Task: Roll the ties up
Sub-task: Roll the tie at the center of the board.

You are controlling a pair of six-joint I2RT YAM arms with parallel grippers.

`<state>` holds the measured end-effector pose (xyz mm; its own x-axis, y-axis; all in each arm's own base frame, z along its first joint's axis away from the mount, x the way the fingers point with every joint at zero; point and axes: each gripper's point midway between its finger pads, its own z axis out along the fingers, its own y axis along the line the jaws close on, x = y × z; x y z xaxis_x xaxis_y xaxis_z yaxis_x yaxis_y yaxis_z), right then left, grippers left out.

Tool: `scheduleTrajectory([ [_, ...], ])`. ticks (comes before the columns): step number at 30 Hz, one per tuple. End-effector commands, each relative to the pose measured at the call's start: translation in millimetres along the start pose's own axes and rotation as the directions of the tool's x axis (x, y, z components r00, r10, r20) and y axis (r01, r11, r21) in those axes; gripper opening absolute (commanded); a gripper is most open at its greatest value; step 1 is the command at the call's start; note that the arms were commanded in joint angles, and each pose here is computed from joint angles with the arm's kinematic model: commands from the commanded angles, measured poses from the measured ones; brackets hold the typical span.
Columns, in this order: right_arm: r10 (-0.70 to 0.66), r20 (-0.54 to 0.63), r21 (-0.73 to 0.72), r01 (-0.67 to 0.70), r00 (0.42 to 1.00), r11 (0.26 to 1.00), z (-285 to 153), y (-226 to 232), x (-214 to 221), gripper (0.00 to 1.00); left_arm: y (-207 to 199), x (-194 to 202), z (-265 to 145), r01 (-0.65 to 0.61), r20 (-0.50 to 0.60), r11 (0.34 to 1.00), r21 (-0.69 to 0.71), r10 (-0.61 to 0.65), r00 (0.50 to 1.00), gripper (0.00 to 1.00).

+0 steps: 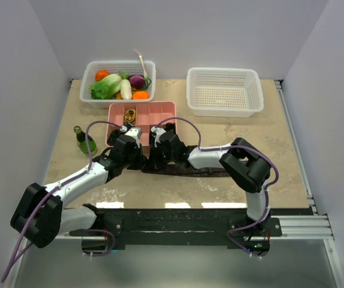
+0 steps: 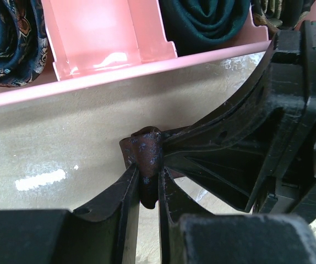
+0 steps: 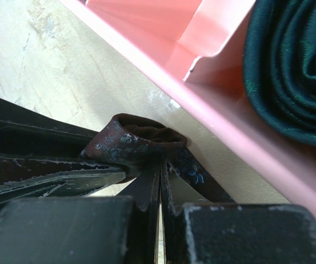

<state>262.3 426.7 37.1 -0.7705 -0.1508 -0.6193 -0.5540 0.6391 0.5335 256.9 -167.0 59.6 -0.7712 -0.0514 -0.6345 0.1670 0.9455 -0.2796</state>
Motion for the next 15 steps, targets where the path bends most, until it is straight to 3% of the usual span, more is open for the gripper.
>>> scheduleTrajectory([
  [1,-0.01,0.024,-0.07,0.012,1.0,0.997,4,22,-9,0.0,-19,-36,-9,-0.031,0.111,0.998,0.059,0.024,0.993,0.11],
  [15,0.015,0.013,-0.107,-0.014,1.0,0.994,8,26,2,0.0,-30,-32,-10,-0.078,0.108,0.991,0.104,0.067,0.992,0.06],
])
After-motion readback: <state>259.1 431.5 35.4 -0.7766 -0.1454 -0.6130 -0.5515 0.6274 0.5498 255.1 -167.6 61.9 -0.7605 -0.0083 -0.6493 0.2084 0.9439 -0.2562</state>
